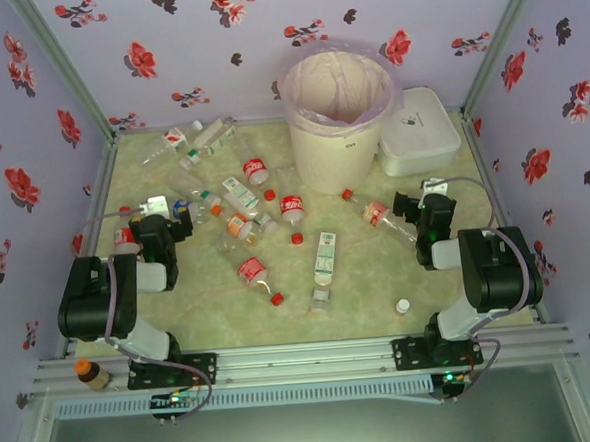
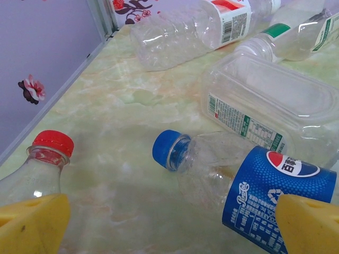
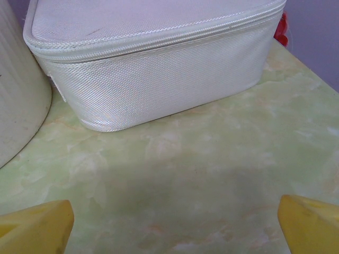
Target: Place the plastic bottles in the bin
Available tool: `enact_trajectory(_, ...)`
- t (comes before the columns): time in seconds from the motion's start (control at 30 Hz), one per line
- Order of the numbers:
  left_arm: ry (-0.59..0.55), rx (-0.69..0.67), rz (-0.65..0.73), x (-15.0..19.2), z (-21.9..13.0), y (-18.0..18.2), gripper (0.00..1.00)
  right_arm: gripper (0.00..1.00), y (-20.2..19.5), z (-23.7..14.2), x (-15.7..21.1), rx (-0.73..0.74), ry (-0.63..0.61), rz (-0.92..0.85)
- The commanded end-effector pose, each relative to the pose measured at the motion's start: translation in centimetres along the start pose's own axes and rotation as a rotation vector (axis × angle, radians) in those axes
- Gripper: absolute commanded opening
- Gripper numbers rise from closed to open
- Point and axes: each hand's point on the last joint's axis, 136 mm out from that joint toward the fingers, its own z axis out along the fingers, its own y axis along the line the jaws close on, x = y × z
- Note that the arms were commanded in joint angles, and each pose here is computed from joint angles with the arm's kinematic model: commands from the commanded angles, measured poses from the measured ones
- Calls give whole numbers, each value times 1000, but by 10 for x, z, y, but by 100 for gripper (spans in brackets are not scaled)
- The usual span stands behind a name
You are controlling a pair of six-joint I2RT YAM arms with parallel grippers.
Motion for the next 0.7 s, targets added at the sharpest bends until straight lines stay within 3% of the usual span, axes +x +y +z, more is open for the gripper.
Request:
enact_trajectory(0.0,-36,6,-19,-15,2,1,100,99,0,2,-11,-2,-29,19)
enact_trajectory(0.43,-37,16,-50,-15,1,2,100,99,-5,1,-19,30,-41,35)
enact_trajectory(0.53,1,-15,-54,-29,-3,9,100,99,-14,-5,-41,100,36,42)
enact_trajectory(0.67,-1,-47,-73,-68,-17,18,100,99,-8,-18,-76,78,20,87)
